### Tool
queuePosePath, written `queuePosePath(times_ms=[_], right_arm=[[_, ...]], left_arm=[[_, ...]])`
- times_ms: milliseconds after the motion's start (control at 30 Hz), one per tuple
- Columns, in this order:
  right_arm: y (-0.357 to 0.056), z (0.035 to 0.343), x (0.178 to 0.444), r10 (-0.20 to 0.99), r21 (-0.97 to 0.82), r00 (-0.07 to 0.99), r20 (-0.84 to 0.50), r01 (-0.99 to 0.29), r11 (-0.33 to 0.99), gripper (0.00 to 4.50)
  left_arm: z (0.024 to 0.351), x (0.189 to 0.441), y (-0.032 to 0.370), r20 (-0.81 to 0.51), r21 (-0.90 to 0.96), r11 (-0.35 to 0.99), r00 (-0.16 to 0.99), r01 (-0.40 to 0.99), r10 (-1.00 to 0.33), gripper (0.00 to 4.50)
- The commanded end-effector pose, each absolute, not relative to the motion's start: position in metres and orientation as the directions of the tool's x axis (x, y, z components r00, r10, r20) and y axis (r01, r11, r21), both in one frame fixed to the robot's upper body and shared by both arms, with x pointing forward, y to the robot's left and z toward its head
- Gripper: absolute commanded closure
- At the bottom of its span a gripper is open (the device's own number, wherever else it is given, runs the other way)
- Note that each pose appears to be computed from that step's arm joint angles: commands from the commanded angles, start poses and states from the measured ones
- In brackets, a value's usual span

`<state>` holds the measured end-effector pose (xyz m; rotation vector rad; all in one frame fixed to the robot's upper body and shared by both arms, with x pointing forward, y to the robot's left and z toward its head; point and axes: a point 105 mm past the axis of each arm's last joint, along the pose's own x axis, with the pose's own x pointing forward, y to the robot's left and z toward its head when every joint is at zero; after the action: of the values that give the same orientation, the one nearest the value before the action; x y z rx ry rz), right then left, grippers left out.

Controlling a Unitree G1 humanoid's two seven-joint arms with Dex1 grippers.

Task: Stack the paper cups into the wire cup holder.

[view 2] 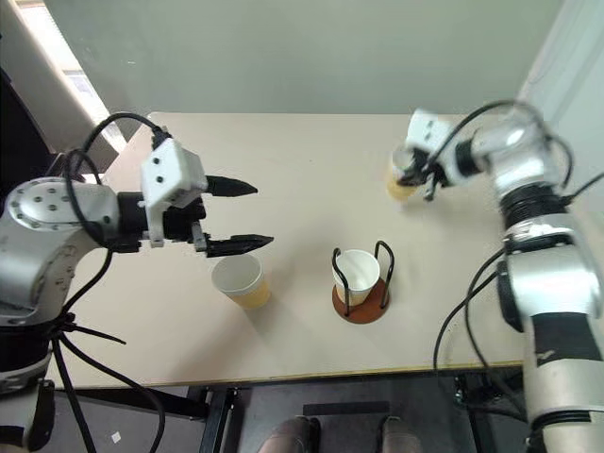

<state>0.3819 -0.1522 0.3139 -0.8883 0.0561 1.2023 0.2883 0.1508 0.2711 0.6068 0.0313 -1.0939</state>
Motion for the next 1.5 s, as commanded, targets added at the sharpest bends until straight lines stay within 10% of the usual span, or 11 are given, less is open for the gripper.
queuePosePath(times_ms=[33, 267, 1500], right_arm=[[-0.138, 0.332, 0.324, 0.870, -0.507, 0.193, -0.453, -0.859, -0.074, 4.48], [-0.125, 0.312, 0.281, 0.865, -0.428, 0.073, -0.496, -0.888, -0.170, 4.48], [-0.084, 0.253, 0.286, 0.778, -0.461, 0.057, -0.625, -0.832, -0.308, 4.09]], left_arm=[[0.279, 0.264, 0.147, -0.320, 0.421, 0.203, 0.354, 0.884, -0.879, 0.00], [0.273, 0.257, 0.148, -0.355, 0.350, 0.098, 0.228, 0.932, -0.907, 0.00], [0.269, 0.266, 0.150, -0.350, 0.368, 0.162, 0.298, 0.915, -0.888, 0.00]])
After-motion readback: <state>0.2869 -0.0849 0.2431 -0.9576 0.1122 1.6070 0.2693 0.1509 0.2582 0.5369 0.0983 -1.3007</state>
